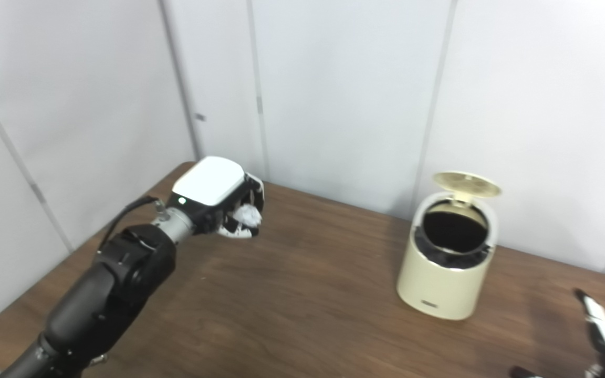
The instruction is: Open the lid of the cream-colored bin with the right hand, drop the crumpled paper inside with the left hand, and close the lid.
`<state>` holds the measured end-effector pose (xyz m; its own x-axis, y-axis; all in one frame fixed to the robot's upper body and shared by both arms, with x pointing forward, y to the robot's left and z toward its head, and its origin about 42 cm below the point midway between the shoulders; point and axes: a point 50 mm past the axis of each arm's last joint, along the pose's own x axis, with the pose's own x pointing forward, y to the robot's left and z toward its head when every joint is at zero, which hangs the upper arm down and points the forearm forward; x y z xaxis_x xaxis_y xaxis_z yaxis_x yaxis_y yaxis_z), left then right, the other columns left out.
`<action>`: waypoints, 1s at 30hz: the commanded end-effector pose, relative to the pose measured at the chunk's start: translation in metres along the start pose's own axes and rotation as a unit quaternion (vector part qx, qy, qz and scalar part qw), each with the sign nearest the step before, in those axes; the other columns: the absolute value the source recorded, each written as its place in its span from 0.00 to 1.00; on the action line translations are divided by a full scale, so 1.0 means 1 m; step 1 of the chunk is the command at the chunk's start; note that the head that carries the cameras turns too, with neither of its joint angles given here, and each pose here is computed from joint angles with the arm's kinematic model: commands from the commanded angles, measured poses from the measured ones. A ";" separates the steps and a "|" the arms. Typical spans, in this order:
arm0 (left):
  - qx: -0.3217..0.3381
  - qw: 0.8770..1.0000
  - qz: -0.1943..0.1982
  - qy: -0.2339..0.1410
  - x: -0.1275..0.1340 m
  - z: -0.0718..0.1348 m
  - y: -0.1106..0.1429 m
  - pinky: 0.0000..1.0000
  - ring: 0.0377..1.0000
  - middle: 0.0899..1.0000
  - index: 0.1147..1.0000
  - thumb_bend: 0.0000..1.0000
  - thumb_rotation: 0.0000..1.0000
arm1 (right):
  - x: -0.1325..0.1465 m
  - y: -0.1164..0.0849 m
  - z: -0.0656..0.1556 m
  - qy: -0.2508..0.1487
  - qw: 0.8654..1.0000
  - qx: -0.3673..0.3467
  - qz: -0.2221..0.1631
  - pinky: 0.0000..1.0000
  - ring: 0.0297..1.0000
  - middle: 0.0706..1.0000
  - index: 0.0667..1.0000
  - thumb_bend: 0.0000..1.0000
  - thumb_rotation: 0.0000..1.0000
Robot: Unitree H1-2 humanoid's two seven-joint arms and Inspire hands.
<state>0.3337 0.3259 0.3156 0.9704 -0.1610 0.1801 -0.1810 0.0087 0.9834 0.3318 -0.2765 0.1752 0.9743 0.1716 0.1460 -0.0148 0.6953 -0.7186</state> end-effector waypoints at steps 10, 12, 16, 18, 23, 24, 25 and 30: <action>-0.031 0.985 0.131 -0.107 0.059 0.055 0.031 0.28 0.31 0.41 0.49 0.49 0.00 | 0.017 -0.004 0.029 -0.054 0.998 0.026 -0.018 0.76 0.90 0.95 0.91 0.80 0.17; -0.040 0.982 0.138 -0.121 0.068 0.065 0.030 0.26 0.31 0.40 0.48 0.49 0.00 | 0.018 -0.003 0.030 -0.059 0.997 0.036 -0.019 0.77 0.90 0.95 0.90 0.81 0.18; -0.057 0.977 0.147 -0.145 0.083 0.082 0.030 0.25 0.31 0.40 0.48 0.49 0.00 | 0.018 0.001 0.030 -0.059 0.997 0.040 -0.017 0.80 0.90 0.95 0.91 0.82 0.23; -0.065 0.975 0.148 -0.154 0.088 0.089 0.029 0.26 0.31 0.41 0.48 0.49 0.00 | 0.018 0.004 0.031 -0.062 0.997 0.042 -0.016 0.79 0.89 0.94 0.92 0.81 0.25; -0.076 0.968 0.154 -0.181 0.100 0.104 0.026 0.27 0.31 0.41 0.49 0.49 0.00 | 0.017 0.013 0.038 -0.060 0.997 0.039 -0.012 0.78 0.90 0.94 0.91 0.81 0.27; -0.076 0.967 0.156 -0.185 0.102 0.106 0.025 0.25 0.31 0.40 0.48 0.49 0.00 | 0.017 0.015 0.038 -0.059 0.997 0.038 -0.011 0.78 0.90 0.95 0.91 0.80 0.28; -0.075 0.966 0.157 -0.189 0.104 0.108 0.024 0.25 0.30 0.40 0.48 0.49 0.00 | 0.017 0.016 0.039 -0.058 0.998 0.037 -0.009 0.77 0.90 0.95 0.91 0.80 0.29; -0.088 0.963 0.159 -0.199 0.116 0.122 0.021 0.25 0.31 0.40 0.48 0.49 0.00 | 0.016 0.019 0.041 -0.051 0.998 0.035 -0.009 0.77 0.90 0.96 0.92 0.80 0.31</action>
<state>0.4180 0.1947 0.3248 0.7835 -0.4758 0.3998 -0.3130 0.2536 0.9153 0.3345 -0.2320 0.1734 0.9623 0.2249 0.1531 -0.0675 0.7426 -0.6663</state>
